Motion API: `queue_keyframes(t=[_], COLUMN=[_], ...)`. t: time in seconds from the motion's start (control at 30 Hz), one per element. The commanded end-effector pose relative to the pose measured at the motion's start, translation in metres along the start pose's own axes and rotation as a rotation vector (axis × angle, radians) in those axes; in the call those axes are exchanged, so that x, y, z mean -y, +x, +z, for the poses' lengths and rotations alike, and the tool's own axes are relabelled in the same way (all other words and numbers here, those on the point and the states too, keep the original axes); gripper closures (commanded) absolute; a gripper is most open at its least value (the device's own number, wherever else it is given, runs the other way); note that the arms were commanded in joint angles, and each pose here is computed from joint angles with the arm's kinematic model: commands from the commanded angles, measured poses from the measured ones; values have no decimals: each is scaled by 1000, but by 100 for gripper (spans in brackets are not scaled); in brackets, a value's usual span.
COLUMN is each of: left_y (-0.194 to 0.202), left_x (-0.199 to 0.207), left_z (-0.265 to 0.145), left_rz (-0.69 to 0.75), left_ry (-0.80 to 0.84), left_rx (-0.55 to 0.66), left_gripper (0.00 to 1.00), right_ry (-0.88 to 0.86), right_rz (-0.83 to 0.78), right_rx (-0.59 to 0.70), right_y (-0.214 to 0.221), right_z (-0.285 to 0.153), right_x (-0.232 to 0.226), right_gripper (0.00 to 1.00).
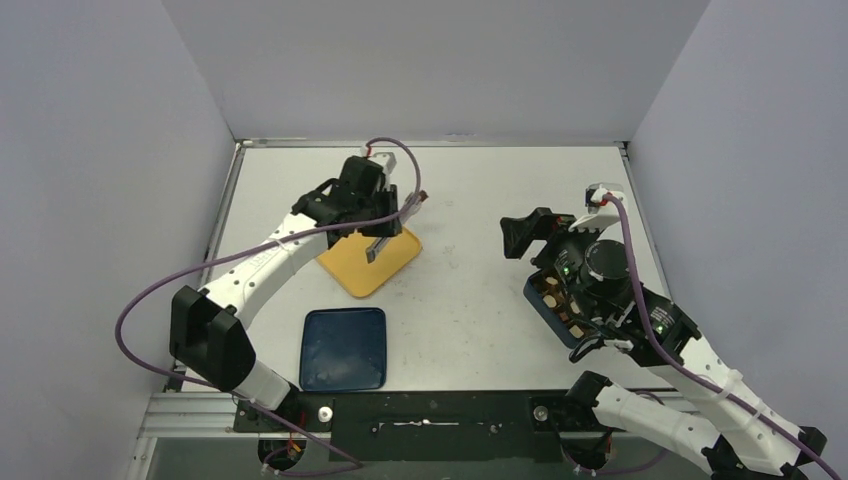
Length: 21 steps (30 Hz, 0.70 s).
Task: Pack the chocolate
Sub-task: Pick up the fake chocolate from the plate, then place the fake chocolate in the packing box.
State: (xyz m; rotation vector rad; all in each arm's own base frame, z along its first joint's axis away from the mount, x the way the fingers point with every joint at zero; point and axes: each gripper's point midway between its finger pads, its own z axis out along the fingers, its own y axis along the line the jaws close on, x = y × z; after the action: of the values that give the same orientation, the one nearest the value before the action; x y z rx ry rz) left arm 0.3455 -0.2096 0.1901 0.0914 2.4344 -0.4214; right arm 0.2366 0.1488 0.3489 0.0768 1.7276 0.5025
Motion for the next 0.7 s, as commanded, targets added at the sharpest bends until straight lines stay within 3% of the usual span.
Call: queue_keyframes(t=[0.0,0.33,0.67], left_y=[-23,20,68], left_x=[82,221,294], left_z=[-22,-21,-2], left_rz=[34,146,241], left_ry=[219,525,686], left_rx=[126,117,44], left_gripper=[83,82,82], right_ry=[22,86,159], right_rz=[39,57,82], right_rx=[94,158,227], right_y=[-39,-61,-78], right_z=[-17,-38,-62], right_x=[5,24,49], right_gripper=[0,0,0])
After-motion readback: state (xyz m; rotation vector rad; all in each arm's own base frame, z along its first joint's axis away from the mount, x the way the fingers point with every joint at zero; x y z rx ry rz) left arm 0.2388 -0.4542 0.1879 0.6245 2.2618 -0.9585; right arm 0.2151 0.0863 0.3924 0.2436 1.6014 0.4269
